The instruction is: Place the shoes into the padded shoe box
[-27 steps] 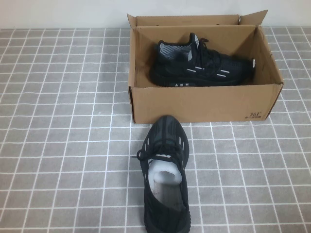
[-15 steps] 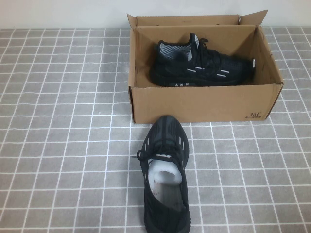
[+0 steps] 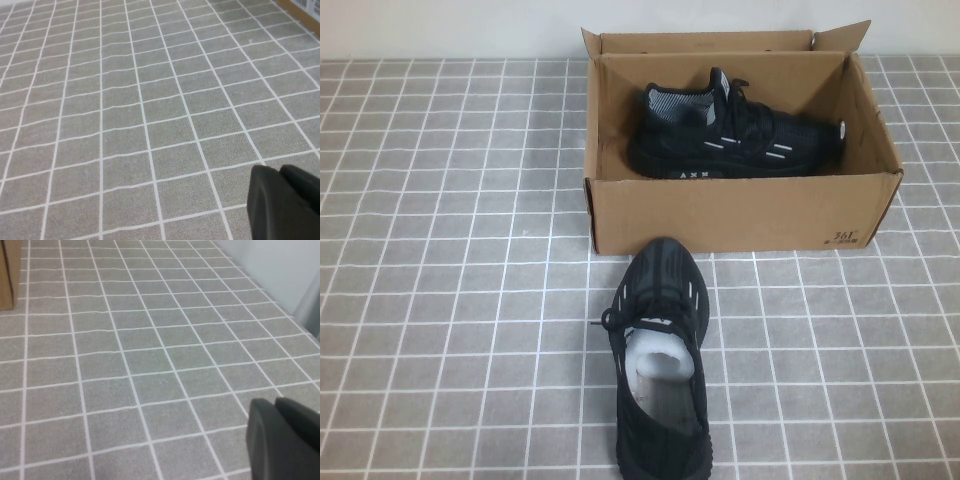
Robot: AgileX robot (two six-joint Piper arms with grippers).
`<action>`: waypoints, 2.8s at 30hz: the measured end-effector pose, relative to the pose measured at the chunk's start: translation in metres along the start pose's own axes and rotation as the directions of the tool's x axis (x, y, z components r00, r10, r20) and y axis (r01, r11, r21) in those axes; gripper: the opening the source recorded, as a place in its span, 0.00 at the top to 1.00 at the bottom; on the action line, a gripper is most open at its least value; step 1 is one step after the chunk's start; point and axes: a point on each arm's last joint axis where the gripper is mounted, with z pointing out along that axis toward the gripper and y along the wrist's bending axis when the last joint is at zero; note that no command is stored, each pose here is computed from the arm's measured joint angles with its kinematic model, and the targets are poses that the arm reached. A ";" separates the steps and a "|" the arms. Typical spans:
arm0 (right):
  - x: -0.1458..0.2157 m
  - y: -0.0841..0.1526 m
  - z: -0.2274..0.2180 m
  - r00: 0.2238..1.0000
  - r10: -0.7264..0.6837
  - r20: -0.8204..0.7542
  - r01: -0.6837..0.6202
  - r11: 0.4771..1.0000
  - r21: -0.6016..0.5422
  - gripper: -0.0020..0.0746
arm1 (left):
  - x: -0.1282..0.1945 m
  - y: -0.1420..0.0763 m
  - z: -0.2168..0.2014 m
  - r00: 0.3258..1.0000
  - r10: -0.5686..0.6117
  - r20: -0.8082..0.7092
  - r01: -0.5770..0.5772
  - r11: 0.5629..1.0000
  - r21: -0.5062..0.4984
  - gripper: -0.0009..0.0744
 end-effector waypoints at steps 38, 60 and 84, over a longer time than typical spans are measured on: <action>0.000 0.000 0.000 1.000 0.000 0.000 0.000 1.000 0.000 0.98 | -0.101 0.017 -0.061 0.482 0.046 0.875 0.116 0.986 -0.116 0.99; 0.000 0.000 0.000 1.000 0.000 0.000 0.000 1.000 0.000 0.98 | -0.224 0.024 -0.035 0.953 -0.011 0.302 0.016 1.000 -0.017 0.99; 0.000 0.000 0.000 1.000 0.000 0.000 0.000 1.000 0.000 0.98 | -0.225 -0.035 0.074 0.904 0.426 -0.051 -0.329 0.765 0.553 0.99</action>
